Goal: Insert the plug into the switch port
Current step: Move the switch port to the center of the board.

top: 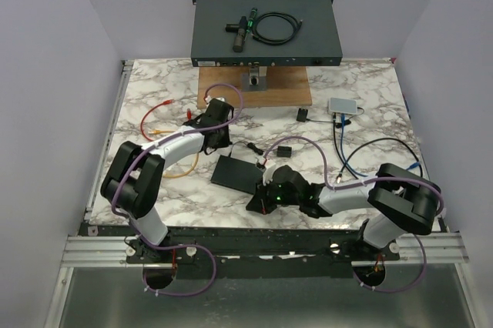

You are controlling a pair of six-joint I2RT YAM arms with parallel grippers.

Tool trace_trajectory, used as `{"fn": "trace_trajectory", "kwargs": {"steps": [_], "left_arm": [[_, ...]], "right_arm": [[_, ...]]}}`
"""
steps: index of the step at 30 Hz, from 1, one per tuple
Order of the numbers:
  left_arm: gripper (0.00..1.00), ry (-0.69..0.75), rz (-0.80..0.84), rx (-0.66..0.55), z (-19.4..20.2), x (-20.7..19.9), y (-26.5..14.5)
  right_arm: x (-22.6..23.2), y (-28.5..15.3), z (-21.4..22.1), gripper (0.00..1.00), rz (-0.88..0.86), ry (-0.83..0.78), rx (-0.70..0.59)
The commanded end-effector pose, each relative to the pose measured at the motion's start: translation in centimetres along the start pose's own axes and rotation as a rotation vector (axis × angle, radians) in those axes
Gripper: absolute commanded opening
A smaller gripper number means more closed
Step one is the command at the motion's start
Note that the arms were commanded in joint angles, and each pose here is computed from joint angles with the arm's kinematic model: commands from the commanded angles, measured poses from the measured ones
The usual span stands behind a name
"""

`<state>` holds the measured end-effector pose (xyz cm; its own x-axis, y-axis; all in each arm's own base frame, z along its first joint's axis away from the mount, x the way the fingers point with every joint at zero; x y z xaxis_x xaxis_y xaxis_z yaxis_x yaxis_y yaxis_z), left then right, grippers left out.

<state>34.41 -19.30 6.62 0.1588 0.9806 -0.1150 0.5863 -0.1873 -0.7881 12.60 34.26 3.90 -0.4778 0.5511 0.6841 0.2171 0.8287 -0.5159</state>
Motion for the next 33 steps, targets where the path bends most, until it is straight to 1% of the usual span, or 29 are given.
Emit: {"fn": "trace_trajectory", "kwargs": {"steps": [1,9,15,18,24,27,33], "left_arm": [[0.00,0.006,-0.007,0.030,0.0,0.5,0.6],[0.00,0.037,-0.015,0.113,1.7,0.8,2.0],[0.00,0.048,-0.009,0.151,2.7,0.9,2.0],[0.00,0.039,0.009,0.169,3.5,0.7,1.8],[0.00,0.014,0.100,0.221,6.1,-0.4,1.1],[0.00,0.046,0.117,0.243,7.4,-0.8,0.3],[0.00,0.163,0.118,0.302,10.7,-2.8,-1.2]], "right_arm": [[0.1,1.0,-1.0,0.01,0.016,-0.002,-0.044],[-1.1,1.6,-0.9,0.01,0.076,0.029,-0.055],[-2.0,1.6,-1.5,0.01,0.142,0.043,-0.086],[-2.4,1.6,-2.1,0.01,0.179,0.052,-0.113],[-3.9,0.8,-4.1,0.01,0.307,0.070,-0.212],[-4.4,0.1,-5.0,0.01,0.358,0.056,-0.254],[-5.0,-0.8,-6.5,0.01,0.423,0.030,-0.314]]}}
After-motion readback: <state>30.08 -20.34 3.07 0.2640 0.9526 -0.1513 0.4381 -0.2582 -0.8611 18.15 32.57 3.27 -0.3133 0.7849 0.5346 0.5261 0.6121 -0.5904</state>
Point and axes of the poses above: each gripper's point midway between its finger pads, its own y axis out along the fingers, its own x axis along the line the jaws close on, z = x × y, the point moved 1 cm from there along -y, back along the fingers, and after that the axes turned 10 degrees about y, right-handed, at the moved point
